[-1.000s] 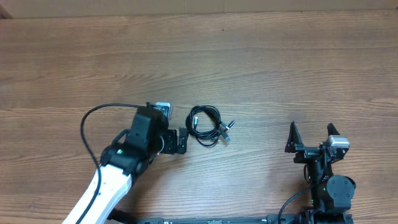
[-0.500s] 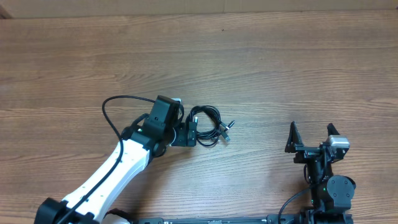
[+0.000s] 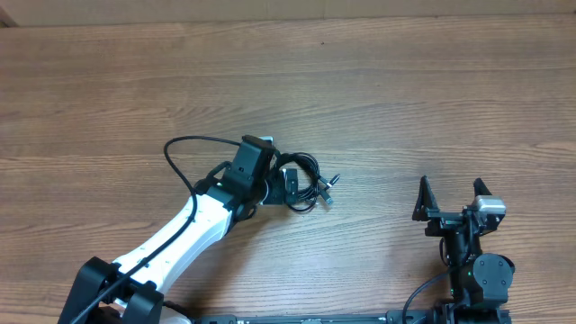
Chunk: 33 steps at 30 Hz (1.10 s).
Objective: Untangle cables
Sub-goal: 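Move the left gripper forward over the black cable coil, then grasp the black cable coil with the left gripper and lift it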
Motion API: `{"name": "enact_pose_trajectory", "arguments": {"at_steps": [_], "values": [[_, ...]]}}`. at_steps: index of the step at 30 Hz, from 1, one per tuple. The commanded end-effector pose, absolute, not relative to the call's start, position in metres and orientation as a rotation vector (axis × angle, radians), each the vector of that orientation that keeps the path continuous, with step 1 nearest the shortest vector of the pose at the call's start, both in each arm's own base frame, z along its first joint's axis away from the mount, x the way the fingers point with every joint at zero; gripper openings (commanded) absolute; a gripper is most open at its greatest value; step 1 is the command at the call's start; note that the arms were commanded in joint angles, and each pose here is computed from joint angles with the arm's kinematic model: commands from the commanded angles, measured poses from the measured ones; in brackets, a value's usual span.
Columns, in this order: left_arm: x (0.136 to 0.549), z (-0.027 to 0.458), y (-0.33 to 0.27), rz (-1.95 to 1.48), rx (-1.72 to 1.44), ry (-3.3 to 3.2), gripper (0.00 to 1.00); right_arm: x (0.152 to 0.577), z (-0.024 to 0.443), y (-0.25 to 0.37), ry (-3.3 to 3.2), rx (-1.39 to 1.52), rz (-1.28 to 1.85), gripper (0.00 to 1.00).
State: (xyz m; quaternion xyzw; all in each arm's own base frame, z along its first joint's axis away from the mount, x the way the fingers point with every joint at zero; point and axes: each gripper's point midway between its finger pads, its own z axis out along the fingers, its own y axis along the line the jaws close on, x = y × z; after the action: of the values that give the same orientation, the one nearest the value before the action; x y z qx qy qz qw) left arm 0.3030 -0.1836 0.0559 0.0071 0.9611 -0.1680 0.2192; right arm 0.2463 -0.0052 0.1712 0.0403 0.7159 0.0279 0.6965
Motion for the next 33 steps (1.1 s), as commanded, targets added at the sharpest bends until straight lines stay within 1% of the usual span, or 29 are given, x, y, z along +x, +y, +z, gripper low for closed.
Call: {"name": "enact_pose_trajectory", "arguments": {"at_steps": [1, 24, 28, 31, 33], "values": [[0.3134, 0.0642, -0.1898, -0.481, 0.002, 2.618, 1.0, 0.2465, 0.1694, -0.0044, 1.594, 0.087, 0.063, 1.0], [0.3131, 0.0642, -0.1911, -0.491, 0.002, 2.619, 1.0, 0.2465, 0.1694, -0.0043, 1.594, 0.086, 0.064, 1.0], [0.3122, 0.0637, -0.1909, -0.513, -0.084, 2.631, 1.0, 0.2465, 0.1694, -0.0043, 1.594, 0.086, 0.064, 1.0], [0.312, 0.0633, -0.1904, -0.54, -0.204, 2.638, 0.93, 0.2465, 0.1694, -0.0044, 1.594, 0.087, 0.063, 1.0], [0.3119, 0.0632, -0.1904, -0.554, -0.264, 2.64, 0.9, 0.2465, 0.1694, -0.0044, 1.594, 0.087, 0.063, 1.0]]}}
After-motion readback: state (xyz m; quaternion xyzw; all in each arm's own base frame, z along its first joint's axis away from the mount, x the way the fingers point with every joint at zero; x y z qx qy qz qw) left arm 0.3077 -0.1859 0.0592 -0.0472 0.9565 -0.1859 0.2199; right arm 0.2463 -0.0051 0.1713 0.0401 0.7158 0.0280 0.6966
